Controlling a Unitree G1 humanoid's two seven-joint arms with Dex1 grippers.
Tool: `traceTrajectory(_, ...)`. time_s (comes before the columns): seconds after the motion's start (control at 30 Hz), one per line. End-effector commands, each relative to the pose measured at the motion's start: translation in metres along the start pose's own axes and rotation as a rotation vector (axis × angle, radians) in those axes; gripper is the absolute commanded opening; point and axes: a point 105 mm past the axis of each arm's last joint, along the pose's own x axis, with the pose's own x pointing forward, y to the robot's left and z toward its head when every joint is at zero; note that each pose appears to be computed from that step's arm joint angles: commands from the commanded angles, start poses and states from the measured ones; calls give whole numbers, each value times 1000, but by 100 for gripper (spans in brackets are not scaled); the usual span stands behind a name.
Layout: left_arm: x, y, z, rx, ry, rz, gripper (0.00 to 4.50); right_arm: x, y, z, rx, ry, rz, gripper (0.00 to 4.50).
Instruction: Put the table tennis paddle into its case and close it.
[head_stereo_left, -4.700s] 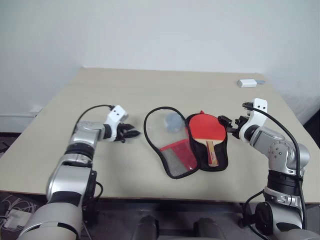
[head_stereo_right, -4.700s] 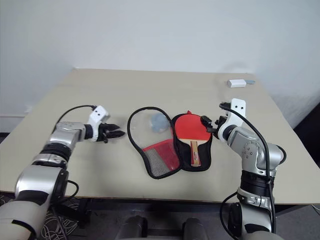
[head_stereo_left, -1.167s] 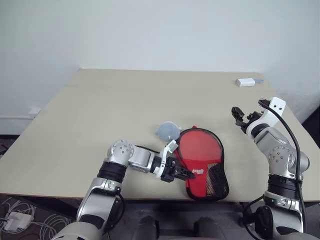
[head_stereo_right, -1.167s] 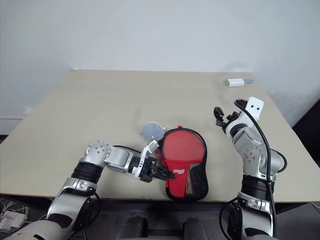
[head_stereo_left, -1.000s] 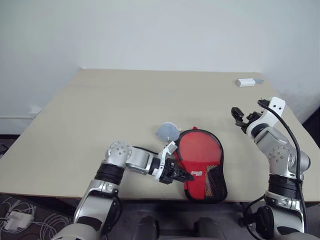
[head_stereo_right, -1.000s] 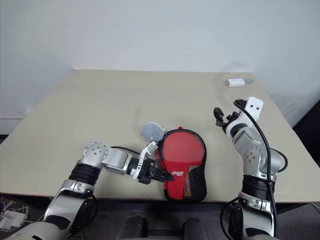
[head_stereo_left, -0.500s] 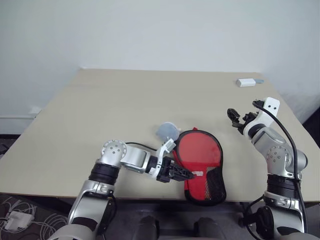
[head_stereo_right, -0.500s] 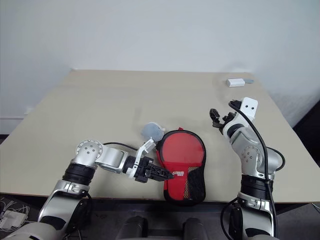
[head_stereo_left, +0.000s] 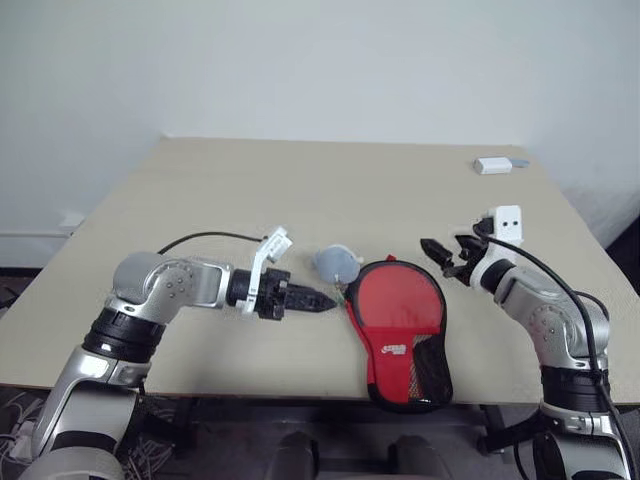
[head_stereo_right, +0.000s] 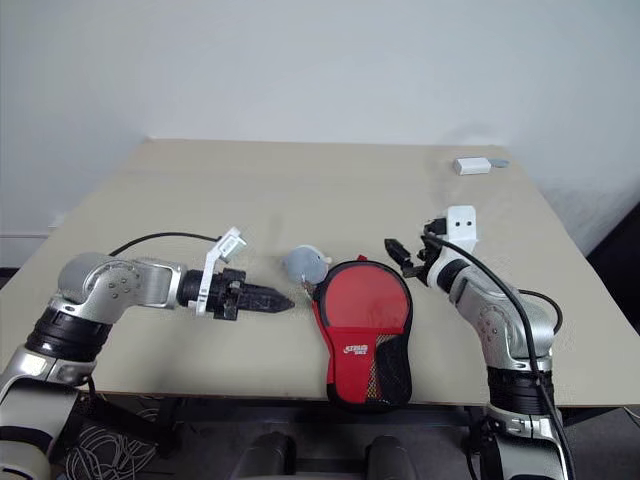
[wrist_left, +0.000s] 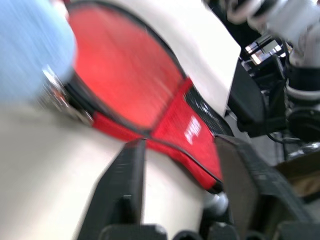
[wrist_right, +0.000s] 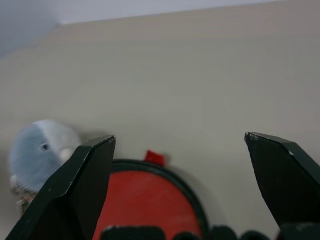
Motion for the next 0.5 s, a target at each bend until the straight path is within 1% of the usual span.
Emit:
traceTrajectory(0.03,-3,7,15,73,-34,15,364,0,11,15,-33,-50,40,450)
traceTrajectory(0.1,-3,9,18,88,-38,16,433,1,12,13,-34,-43,46,450)
traceTrajectory(0.13,-3,11,19,101,-39,23,449,1,13,12,-32,-38,51,450)
traceTrajectory(0.2,-6,23,27,165,-52,96,449,2,23,-1,-32,-2,103,450)
traceTrajectory(0.3,-12,50,43,293,-89,251,449,3,37,-26,-58,76,162,450)
traceTrajectory(0.37,-13,62,47,366,-81,308,449,3,46,-39,-62,110,203,450)
traceTrajectory(0.4,-11,65,52,394,-103,320,449,3,49,-46,-68,127,222,450)
traceTrajectory(0.5,-5,75,56,399,-116,341,449,5,50,-57,-74,159,223,450)
